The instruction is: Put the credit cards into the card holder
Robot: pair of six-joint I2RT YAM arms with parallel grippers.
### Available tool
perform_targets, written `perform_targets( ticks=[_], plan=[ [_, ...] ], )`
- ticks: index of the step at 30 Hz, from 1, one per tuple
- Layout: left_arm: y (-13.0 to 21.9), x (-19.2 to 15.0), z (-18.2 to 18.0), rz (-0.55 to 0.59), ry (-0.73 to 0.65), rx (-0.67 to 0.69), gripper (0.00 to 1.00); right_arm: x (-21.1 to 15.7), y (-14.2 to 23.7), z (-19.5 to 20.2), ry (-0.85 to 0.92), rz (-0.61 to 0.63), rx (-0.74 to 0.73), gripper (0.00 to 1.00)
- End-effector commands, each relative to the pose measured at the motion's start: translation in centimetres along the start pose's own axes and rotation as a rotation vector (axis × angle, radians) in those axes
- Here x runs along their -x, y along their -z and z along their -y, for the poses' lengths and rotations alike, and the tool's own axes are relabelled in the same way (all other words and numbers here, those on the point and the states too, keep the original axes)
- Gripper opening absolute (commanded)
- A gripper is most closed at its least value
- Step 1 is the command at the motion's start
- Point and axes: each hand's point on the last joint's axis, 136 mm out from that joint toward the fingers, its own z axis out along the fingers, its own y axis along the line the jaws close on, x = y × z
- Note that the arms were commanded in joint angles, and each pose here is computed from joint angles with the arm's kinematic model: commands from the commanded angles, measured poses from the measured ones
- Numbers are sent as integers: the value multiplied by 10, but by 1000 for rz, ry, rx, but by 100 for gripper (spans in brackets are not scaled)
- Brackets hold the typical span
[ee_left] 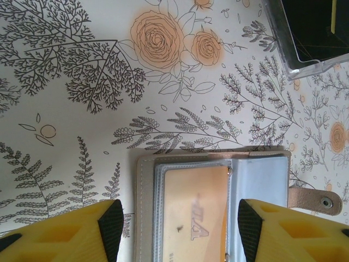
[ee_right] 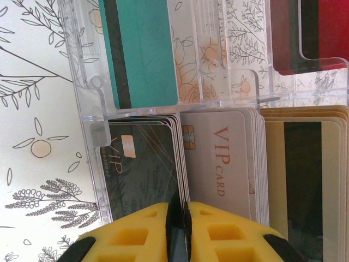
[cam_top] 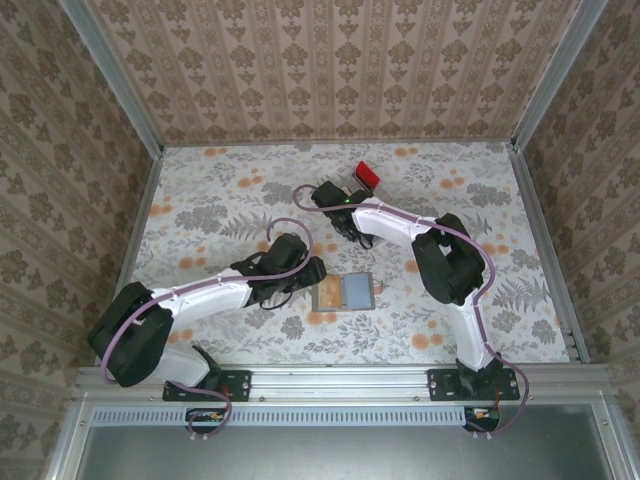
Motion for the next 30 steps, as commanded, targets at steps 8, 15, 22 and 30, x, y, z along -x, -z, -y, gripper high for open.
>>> perform_targets(
  ticks=[8,15,22,30],
  plan=[
    [1,-1,-2,-11,-4,8,61,1,12,24,-5,13,-70,17],
    [0,-1,-1,-14,-5,7,61,1,13,26,-7,12,-71,15],
    [0,-1,-1,-14,-3,6,61,2,16,31,-18,19,-79,15],
    [-2,-2,0,-21,-5,5,61,0,16,33,-21,15,-83,14]
  ],
)
